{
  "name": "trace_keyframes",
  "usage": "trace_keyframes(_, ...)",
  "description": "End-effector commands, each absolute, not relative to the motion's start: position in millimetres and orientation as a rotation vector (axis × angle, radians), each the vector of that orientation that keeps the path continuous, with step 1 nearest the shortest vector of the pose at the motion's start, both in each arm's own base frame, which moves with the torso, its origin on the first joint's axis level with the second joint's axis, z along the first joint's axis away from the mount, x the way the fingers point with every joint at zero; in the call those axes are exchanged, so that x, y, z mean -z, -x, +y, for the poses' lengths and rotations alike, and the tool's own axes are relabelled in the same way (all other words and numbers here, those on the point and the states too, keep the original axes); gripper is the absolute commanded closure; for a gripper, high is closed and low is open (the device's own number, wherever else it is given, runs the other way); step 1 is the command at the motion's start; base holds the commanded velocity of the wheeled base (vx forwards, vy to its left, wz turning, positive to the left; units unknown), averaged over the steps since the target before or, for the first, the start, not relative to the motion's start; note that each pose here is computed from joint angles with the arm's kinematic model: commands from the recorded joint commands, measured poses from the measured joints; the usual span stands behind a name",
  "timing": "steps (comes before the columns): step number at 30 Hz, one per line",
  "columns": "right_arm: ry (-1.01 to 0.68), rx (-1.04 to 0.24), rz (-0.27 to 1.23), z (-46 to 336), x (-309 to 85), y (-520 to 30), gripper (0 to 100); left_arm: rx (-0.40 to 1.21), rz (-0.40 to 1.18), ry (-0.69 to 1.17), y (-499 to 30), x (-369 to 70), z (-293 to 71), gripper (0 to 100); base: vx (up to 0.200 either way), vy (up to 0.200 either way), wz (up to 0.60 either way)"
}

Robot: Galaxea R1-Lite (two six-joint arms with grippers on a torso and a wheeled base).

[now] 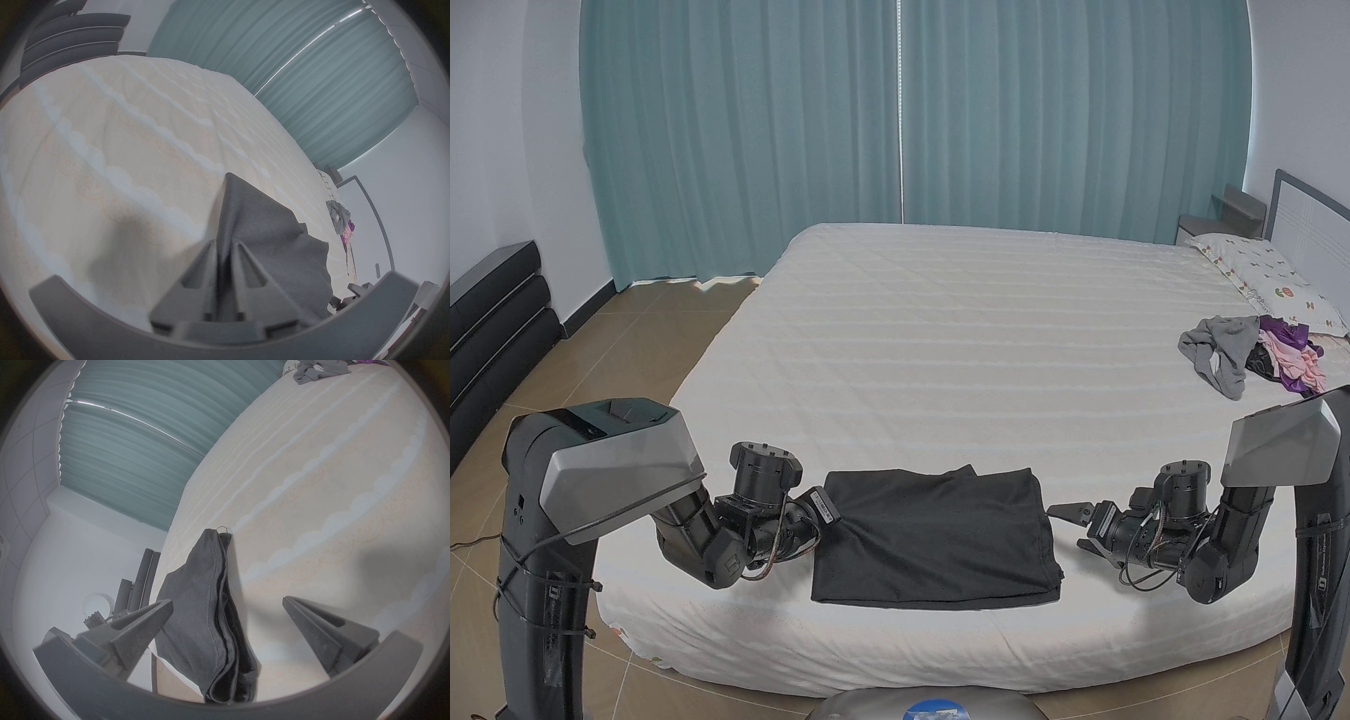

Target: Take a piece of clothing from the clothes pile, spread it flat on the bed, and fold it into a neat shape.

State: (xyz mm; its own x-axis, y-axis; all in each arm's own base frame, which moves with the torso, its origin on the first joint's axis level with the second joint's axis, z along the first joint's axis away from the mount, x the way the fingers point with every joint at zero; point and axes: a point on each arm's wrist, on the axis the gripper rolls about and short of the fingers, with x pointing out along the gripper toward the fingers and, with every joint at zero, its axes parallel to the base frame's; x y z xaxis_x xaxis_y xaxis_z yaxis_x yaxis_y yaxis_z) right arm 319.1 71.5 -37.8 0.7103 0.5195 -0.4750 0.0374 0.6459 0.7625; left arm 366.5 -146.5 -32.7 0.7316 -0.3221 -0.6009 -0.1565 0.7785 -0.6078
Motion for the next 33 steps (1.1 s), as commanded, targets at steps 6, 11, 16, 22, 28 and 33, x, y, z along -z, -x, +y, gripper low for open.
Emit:
trace_keyframes(6, -0.837, -0.304, 0.749, 71.4, 38.4, -318.7, 0, 0.103, 0.765, 0.691, -362.7, 29.9, -147.1, 0, 0.0, 0.0, 0.0)
trace_keyframes(11, -0.837, -0.305, 0.747, 71.5, 38.2, -319.0, 0, 0.097, 0.759, 0.713, -363.2, 26.9, -146.6, 0, 0.0, 0.0, 0.0)
trace_keyframes(16, -0.837, -0.305, 0.747, 71.5, 38.2, -319.0, 0, 0.089, 0.749, 0.748, -363.6, 21.1, -145.5, 0, 0.0, 0.0, 0.0)
trace_keyframes(22, -0.837, -0.305, 0.747, 71.5, 38.2, -319.0, 0, 0.086, 0.75, 0.751, -362.0, 19.9, -143.6, 0, 0.0, 0.0, 0.0)
trace_keyframes(28, -0.838, -0.304, 0.749, 71.4, 38.1, -318.4, 0, 0.066, 0.746, 0.793, -354.1, 8.1, -136.2, 0, 0.0, 0.0, 0.0)
trace_keyframes(33, -0.828, -0.3, 0.758, 75.4, 38.3, -316.9, 0, 0.038, 0.762, 0.796, -337.3, 2.3, -129.5, 0, 0.0, 0.0, 0.0)
